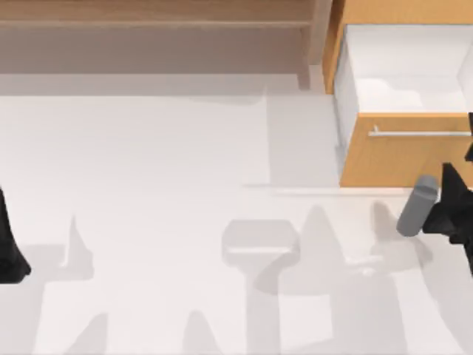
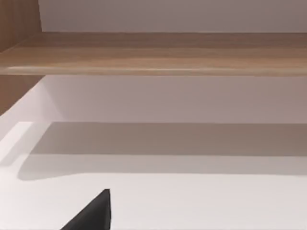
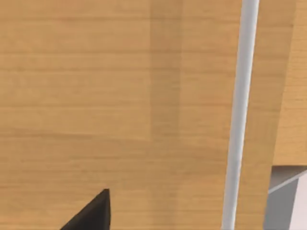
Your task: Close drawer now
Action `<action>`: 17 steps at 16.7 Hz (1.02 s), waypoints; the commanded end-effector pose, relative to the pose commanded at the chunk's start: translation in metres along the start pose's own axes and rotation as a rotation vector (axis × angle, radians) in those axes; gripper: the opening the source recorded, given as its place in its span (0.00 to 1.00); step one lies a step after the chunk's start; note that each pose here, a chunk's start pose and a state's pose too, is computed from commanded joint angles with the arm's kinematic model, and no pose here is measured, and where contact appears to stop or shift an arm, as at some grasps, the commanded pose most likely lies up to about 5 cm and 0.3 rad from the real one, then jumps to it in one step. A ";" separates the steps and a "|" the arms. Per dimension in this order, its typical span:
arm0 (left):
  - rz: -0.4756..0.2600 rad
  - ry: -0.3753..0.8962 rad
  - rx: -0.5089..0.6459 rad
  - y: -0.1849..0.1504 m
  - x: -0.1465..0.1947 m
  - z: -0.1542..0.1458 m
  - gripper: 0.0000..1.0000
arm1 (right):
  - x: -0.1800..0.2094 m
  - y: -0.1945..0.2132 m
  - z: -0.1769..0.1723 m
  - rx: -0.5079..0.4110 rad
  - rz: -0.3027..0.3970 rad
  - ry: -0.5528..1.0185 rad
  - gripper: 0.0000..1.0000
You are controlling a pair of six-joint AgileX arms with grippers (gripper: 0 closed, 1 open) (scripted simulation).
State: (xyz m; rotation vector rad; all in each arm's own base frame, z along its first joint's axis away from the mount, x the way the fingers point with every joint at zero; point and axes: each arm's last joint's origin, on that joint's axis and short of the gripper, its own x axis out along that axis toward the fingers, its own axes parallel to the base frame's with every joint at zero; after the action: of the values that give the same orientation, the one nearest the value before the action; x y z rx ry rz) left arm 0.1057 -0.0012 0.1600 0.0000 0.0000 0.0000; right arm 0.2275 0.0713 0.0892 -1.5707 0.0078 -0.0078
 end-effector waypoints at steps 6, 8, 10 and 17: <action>0.000 0.000 0.000 0.000 0.000 0.000 1.00 | 0.002 0.001 0.000 0.000 0.002 0.001 1.00; 0.000 0.000 0.000 0.000 0.000 0.000 1.00 | 0.010 0.000 0.000 0.000 0.000 0.000 1.00; 0.000 0.000 0.000 0.000 0.000 0.000 1.00 | 0.020 0.000 0.000 0.000 0.000 0.000 1.00; 0.000 0.000 0.000 0.000 0.000 0.000 1.00 | 0.025 0.000 0.000 0.000 0.000 0.000 0.85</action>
State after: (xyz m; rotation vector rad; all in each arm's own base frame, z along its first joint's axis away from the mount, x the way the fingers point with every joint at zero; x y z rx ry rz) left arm 0.1057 -0.0012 0.1600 0.0000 0.0000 0.0000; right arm 0.2525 0.0711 0.0892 -1.5707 0.0078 -0.0078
